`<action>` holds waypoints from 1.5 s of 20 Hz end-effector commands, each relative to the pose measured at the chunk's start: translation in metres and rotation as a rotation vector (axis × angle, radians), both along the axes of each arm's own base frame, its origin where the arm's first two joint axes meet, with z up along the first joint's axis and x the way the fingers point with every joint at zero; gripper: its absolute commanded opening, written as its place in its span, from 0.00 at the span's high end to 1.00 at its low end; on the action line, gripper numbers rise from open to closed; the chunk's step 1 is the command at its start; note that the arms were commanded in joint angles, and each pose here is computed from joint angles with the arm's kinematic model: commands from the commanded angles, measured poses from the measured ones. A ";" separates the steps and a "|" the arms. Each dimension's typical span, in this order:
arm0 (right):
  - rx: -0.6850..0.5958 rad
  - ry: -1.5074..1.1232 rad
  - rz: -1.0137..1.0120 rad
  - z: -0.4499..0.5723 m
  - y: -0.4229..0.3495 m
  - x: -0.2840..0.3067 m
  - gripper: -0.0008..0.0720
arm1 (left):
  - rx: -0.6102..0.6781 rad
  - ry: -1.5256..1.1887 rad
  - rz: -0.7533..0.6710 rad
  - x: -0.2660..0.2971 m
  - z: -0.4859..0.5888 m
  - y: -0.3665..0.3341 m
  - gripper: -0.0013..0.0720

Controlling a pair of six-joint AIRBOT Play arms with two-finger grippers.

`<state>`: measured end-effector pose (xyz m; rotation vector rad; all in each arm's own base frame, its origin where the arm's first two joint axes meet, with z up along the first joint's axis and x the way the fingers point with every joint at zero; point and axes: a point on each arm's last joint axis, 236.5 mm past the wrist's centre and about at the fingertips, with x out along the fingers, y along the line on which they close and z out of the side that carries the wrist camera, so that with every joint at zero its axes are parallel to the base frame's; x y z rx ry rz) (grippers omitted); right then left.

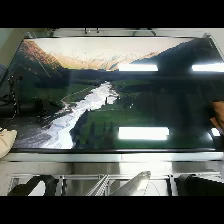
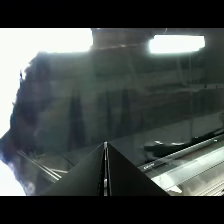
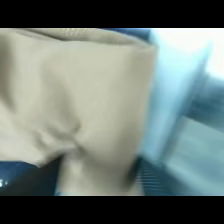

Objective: Fold the shirts.

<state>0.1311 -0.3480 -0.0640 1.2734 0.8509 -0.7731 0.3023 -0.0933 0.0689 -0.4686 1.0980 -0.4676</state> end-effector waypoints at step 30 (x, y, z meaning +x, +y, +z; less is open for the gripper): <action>-0.042 -0.505 1.249 0.083 0.489 0.141 0.96 | -0.057 -0.121 -0.066 -0.120 -0.051 -0.041 0.95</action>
